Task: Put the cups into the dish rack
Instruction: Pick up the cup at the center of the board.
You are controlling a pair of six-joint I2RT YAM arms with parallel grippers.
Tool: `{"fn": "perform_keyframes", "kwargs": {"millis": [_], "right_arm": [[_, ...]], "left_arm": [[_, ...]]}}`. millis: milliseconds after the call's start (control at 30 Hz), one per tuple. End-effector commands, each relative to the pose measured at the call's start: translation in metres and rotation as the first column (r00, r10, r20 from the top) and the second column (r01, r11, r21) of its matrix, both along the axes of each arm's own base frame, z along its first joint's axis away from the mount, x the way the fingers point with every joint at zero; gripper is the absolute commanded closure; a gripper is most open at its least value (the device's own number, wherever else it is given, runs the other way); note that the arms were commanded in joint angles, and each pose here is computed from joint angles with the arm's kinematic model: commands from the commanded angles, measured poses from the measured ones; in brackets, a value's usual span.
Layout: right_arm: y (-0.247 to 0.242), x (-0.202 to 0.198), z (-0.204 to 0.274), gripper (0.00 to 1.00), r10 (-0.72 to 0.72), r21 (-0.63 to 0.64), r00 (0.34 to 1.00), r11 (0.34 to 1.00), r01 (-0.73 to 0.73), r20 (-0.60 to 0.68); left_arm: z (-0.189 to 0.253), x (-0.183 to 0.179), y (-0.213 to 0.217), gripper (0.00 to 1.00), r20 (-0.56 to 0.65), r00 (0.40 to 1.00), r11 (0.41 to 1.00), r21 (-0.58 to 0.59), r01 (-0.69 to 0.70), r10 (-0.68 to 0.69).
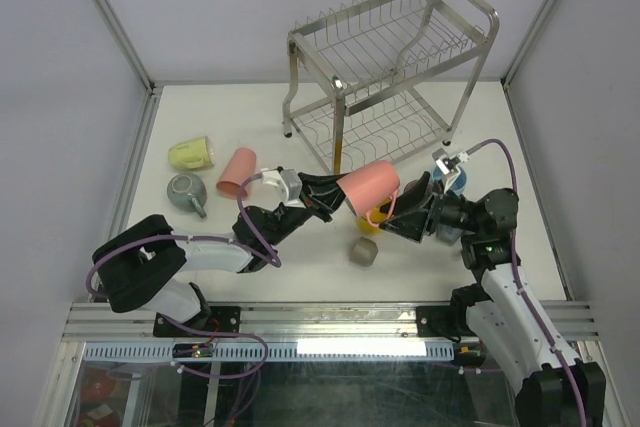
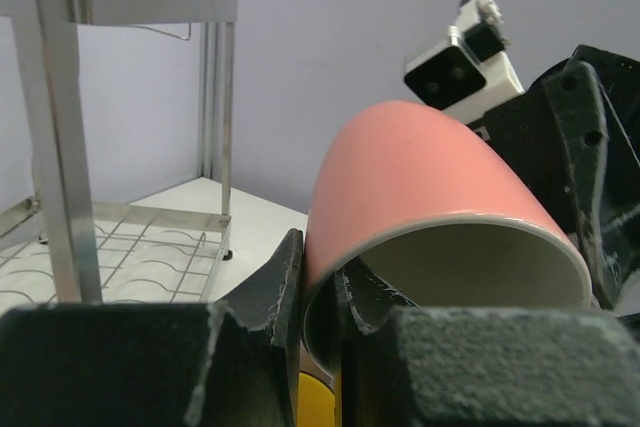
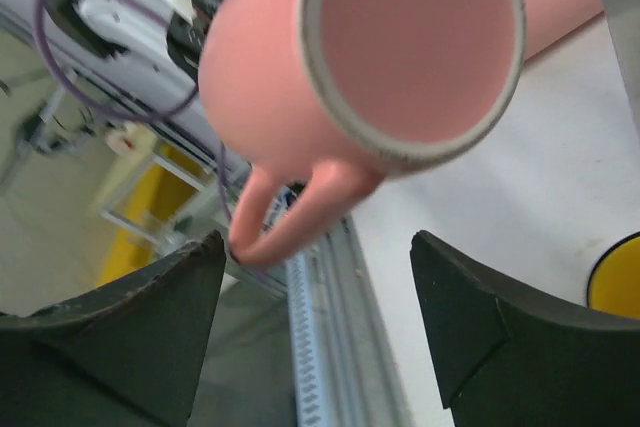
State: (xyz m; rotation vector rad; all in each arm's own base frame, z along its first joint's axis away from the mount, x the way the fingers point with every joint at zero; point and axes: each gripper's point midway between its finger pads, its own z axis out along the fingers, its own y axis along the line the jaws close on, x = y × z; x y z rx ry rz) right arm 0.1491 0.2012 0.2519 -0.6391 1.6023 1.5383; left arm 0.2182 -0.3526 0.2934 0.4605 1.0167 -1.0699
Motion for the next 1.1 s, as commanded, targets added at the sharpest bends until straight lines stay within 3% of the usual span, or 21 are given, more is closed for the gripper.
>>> {"fn": "perform_keyframes", "kwargs": {"millis": [0,233,500,600,767,800,900,1067], "right_arm": [[0.002,0.01,0.045,0.23,-0.051,0.152,0.962,0.984,0.094,-0.267],[0.005,0.014,0.051,0.26,-0.055,0.12,0.959,0.989,0.091,-0.277],[0.007,0.011,0.042,0.46,-0.054,0.1,0.96,0.991,0.084,-0.275],[0.008,0.008,0.041,0.59,-0.04,0.092,0.971,0.994,0.063,-0.235],[0.008,0.004,0.042,0.97,-0.018,0.08,0.986,0.996,0.031,-0.166],[0.008,0.003,0.042,1.0,-0.017,0.078,0.988,0.997,0.029,-0.151],[0.008,0.004,0.044,1.0,-0.027,0.07,0.995,0.997,0.034,-0.1],[0.004,0.014,0.045,1.0,-0.095,0.014,0.995,0.995,0.095,0.036]], "left_arm": [[0.056,-0.017,0.002,1.0,0.121,0.992,0.982,-0.176,0.068,-0.047],[0.049,-0.016,-0.004,1.0,0.133,0.989,0.981,-0.179,0.079,-0.056],[0.044,-0.01,-0.001,1.0,0.122,0.992,0.981,-0.191,0.046,-0.023],[0.039,-0.007,-0.004,1.0,0.113,0.993,0.983,-0.182,0.041,-0.02],[0.031,-0.003,-0.004,1.0,0.09,0.996,0.983,-0.179,0.028,-0.012],[0.03,-0.002,-0.003,1.0,0.083,0.997,0.984,-0.179,0.02,-0.005],[0.026,-0.002,0.001,0.92,0.061,0.998,0.984,-0.18,0.008,0.003],[0.015,-0.002,0.017,0.63,0.013,0.999,0.984,-0.173,-0.03,0.033]]}}
